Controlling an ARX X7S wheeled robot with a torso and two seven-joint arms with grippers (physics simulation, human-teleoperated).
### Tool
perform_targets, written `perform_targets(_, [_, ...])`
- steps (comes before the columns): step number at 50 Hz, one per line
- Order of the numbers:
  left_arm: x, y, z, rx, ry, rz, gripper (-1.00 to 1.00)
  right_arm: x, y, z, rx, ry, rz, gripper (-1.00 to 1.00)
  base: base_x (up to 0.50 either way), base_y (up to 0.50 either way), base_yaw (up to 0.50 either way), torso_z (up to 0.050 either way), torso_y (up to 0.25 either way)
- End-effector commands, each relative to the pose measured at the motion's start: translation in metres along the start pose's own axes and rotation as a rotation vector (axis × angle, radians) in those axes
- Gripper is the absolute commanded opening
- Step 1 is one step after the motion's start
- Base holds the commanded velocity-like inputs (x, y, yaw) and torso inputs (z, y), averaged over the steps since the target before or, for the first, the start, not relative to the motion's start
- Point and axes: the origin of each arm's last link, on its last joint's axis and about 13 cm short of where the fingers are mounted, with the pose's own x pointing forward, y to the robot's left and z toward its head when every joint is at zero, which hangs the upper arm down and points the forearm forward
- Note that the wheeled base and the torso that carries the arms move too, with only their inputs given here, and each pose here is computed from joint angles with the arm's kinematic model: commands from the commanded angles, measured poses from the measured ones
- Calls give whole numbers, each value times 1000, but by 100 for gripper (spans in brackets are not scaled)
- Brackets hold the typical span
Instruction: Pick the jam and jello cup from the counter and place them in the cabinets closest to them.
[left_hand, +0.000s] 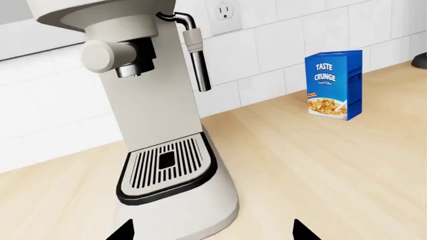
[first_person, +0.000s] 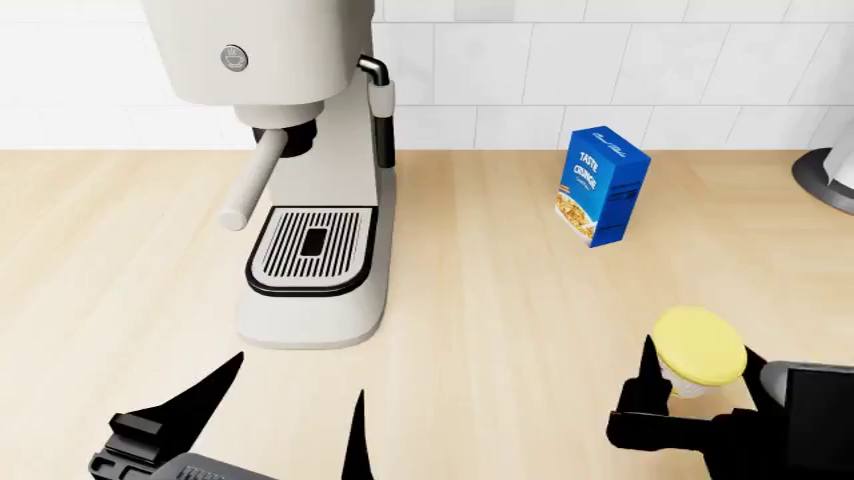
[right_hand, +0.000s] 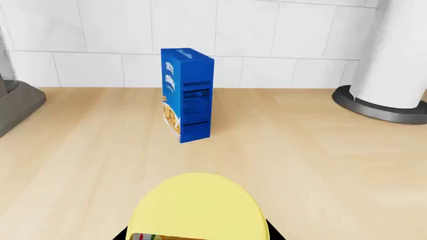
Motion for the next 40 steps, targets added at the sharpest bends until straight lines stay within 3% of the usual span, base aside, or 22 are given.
perform_targets(1, [-1, 1, 0, -3, -2, 2, 100, -18, -3, 47, 19, -211, 22, -100, 0, 0, 0, 0, 0])
perform_targets(5, [-2, 2, -1, -4, -2, 4, 100, -27, -10, 69, 73, -356, 15, -100, 0, 0, 0, 0, 0])
perform_targets(19, [-5, 3, -3, -7, -6, 6, 100, -28, -15, 106, 113, -727, -16, -100, 0, 0, 0, 0, 0])
perform_targets(25, [-5, 4, -3, -8, -11, 7, 100, -44, -24, 166, 112, -901, -70, -100, 0, 0, 0, 0, 0])
perform_targets(26, [-6, 4, -3, -8, -12, 7, 100, -55, -22, 182, 287, -964, -167, -100, 0, 0, 0, 0, 0])
perform_targets(27, [-6, 4, -4, -9, -12, 7, 100, -68, -28, 194, 170, -1195, -98, -100, 0, 0, 0, 0, 0])
perform_targets(28, [-6, 4, -4, -9, -13, 7, 100, -68, -28, 195, 159, -1224, -97, -100, 0, 0, 0, 0, 0])
perform_targets(29, [-6, 4, -4, -9, -13, 7, 100, -83, -35, 202, 390, -1271, -239, -100, 0, 0, 0, 0, 0])
perform_targets(30, [-6, 4, -4, -9, -13, 6, 100, -77, -30, 201, 164, -1239, -109, -100, 0, 0, 0, 0, 0])
perform_targets(31, [-6, 4, -4, -8, -14, 6, 100, -65, -28, 189, 127, -1073, -94, -100, 0, 0, 0, 0, 0])
perform_targets(32, [-6, 4, -4, -8, -14, 5, 100, -57, -28, 177, 264, -879, -204, -100, 0, 0, 0, 0, 0])
perform_targets(33, [-6, 4, -4, -8, -14, 4, 100, -67, -29, 190, 118, -1045, -97, -100, 0, 0, 0, 0, 0])
perform_targets(34, [-6, 4, -4, -9, -15, 3, 100, -64, -28, 187, 105, -1000, -91, -100, 0, 0, 0, 0, 0])
perform_targets(35, [-6, 3, -4, -10, -15, 3, 100, -54, -27, 170, 221, -771, -191, -100, 0, 0, 0, 0, 0])
perform_targets(36, [-6, 3, -4, -11, -15, 3, 100, -64, -29, 187, 99, -998, -95, -100, 0, 0, 0, 0, 0])
perform_targets(38, [-6, 3, -4, -11, -15, 2, 100, -82, -32, 196, 85, -1048, -113, -100, 0, 0, 0, 0, 0])
perform_targets(39, [-6, 4, -4, -10, -14, 2, 100, -71, -31, 179, 190, -829, -186, -100, 0, 0, 0, 0, 0])
perform_targets(40, [-6, 4, -4, -9, -14, 1, 100, -74, -31, 190, 69, -960, -105, -100, 0, 0, 0, 0, 0])
